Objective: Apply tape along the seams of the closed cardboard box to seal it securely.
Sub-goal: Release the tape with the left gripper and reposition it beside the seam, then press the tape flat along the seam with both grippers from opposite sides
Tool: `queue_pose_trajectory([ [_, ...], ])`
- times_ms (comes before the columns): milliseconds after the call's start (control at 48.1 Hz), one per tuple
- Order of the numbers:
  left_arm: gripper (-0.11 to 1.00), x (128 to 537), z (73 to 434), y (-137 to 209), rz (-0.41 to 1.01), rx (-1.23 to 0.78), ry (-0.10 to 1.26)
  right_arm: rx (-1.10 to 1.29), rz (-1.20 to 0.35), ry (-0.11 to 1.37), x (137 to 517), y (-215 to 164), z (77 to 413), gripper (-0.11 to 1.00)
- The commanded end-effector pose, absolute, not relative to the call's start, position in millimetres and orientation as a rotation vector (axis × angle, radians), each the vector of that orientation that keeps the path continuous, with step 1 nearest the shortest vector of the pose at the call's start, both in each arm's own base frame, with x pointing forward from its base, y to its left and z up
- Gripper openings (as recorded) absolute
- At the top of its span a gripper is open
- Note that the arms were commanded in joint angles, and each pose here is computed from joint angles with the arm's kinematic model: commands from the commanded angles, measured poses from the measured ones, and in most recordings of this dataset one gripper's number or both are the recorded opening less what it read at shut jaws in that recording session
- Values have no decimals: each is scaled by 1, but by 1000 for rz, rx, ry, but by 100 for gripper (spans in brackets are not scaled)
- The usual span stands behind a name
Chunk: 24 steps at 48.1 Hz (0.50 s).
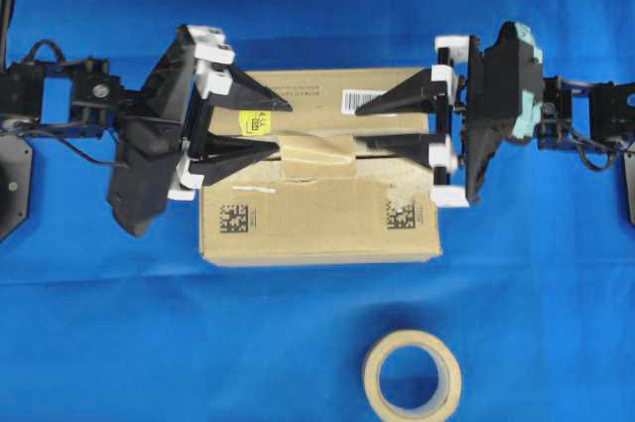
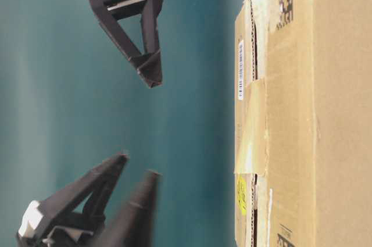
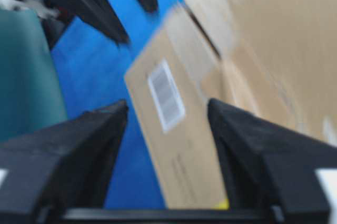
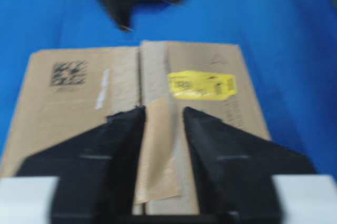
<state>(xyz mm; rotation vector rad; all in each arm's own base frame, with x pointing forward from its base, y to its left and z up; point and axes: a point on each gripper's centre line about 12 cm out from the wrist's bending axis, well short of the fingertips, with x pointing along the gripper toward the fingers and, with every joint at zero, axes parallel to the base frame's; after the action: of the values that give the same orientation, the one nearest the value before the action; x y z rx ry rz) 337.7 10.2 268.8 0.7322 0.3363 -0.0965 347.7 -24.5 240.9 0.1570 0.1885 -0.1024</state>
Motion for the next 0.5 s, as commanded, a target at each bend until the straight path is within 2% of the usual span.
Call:
queue_pose_trajectory([
  [0, 49, 339, 282, 5, -51, 577, 233, 154, -121, 133, 353, -33, 253, 34],
  [125, 17, 342, 277, 1, -23, 374, 167, 154, -140, 140, 362, -40, 250, 1],
  [208, 1, 348, 268, -1, -20, 306, 159, 147, -139, 153, 371, -41, 246, 0],
  [478, 0, 369, 232, -2, -24, 267, 228, 147, -125, 203, 394, -36, 227, 0],
])
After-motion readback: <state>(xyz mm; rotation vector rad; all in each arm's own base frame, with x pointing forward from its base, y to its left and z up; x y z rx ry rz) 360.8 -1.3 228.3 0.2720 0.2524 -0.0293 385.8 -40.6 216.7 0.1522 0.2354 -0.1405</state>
